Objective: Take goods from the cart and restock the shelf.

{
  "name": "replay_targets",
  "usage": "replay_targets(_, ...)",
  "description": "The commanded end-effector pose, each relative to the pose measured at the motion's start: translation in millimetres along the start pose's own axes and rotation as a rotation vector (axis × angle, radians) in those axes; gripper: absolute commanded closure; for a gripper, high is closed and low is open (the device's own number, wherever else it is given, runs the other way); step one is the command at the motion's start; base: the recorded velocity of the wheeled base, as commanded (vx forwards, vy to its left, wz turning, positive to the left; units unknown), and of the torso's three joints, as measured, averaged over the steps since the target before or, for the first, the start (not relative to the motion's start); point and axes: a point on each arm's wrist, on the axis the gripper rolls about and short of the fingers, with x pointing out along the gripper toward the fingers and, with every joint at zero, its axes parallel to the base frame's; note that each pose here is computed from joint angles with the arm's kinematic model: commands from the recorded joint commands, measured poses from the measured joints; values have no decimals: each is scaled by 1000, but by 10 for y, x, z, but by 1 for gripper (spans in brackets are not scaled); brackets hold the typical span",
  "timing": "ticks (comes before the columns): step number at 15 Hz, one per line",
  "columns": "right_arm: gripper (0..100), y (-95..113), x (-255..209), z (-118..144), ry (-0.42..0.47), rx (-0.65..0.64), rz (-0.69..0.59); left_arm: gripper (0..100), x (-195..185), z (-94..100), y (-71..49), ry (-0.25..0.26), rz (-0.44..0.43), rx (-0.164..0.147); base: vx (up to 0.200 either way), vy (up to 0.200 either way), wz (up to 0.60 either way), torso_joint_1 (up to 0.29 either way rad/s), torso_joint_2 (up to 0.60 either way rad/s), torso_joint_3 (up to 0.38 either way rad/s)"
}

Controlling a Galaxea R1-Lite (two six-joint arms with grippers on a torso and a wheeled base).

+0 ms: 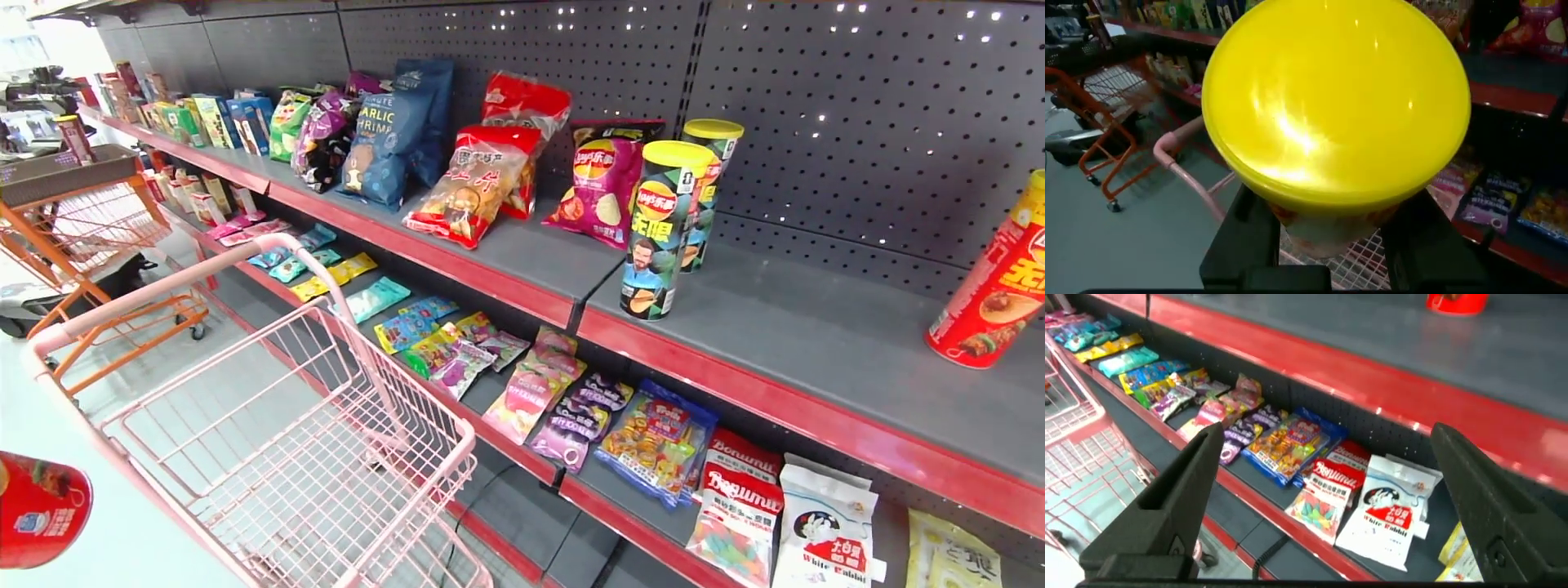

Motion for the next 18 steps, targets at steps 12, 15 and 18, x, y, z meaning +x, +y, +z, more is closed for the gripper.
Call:
replay_targets(12, 0, 0, 1, 2, 0, 5, 1, 100, -16, -45, 1, 2, -12, 64, 0, 0, -600, 41, -92, -57)
replay_targets(15, 0, 0, 1, 0, 2, 2, 1, 100, -14, -43, 3, 4, -3, 111, 0, 0, -200, 1, 1, 2)
replay_targets(18, 0, 0, 1, 0, 2, 2, 1, 100, -21, -43, 7, 4, 11, 146, 0, 0, 0, 0, 0, 0)
